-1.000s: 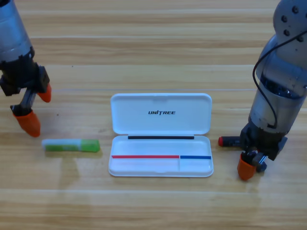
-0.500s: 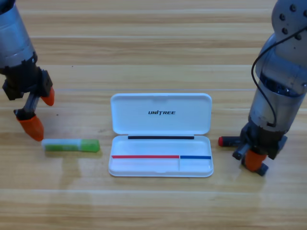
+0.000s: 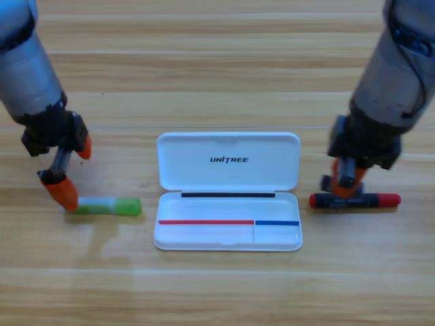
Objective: Clean up eraser and pencils
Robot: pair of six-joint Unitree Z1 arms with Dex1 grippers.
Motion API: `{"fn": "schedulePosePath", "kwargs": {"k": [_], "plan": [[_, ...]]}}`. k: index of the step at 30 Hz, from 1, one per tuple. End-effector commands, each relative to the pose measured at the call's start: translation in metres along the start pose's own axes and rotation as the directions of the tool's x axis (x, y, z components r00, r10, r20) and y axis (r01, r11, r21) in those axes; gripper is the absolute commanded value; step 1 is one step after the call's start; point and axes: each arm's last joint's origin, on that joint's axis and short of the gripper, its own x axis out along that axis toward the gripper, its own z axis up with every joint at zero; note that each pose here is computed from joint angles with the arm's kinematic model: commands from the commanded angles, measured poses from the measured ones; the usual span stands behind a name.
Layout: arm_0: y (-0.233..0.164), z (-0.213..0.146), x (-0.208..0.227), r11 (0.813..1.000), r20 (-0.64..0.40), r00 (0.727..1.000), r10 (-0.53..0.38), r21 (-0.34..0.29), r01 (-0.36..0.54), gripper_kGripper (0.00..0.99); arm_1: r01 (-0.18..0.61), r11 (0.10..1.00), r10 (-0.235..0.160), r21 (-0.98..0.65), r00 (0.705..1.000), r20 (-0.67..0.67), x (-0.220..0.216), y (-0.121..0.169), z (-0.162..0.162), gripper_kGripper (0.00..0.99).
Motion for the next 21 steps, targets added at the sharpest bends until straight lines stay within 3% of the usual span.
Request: {"fn": "schedulePosePath", "kwargs": {"k": [1, 10, 21], "plan": [[-0.003, 0.009, 0.041, 0.996, -0.031, 0.996, -0.082, 0.021, 0.083, 0.989, -0.052, 0.983, 0.046, -0.178, 0.998, -0.035, 0.029, 0.029, 0.042, 0.000], [0.000, 0.011, 0.053, 0.996, -0.033, 0.996, -0.087, 0.033, 0.088, 0.989, -0.089, 0.963, 0.070, -0.254, 0.994, -0.082, 0.071, 0.033, 0.071, 0.000], [0.000, 0.009, 0.064, 0.995, -0.029, 0.995, -0.091, 0.047, 0.092, 0.990, -0.104, 0.968, 0.073, -0.228, 0.988, -0.139, 0.108, 0.020, 0.078, 0.000]]}}
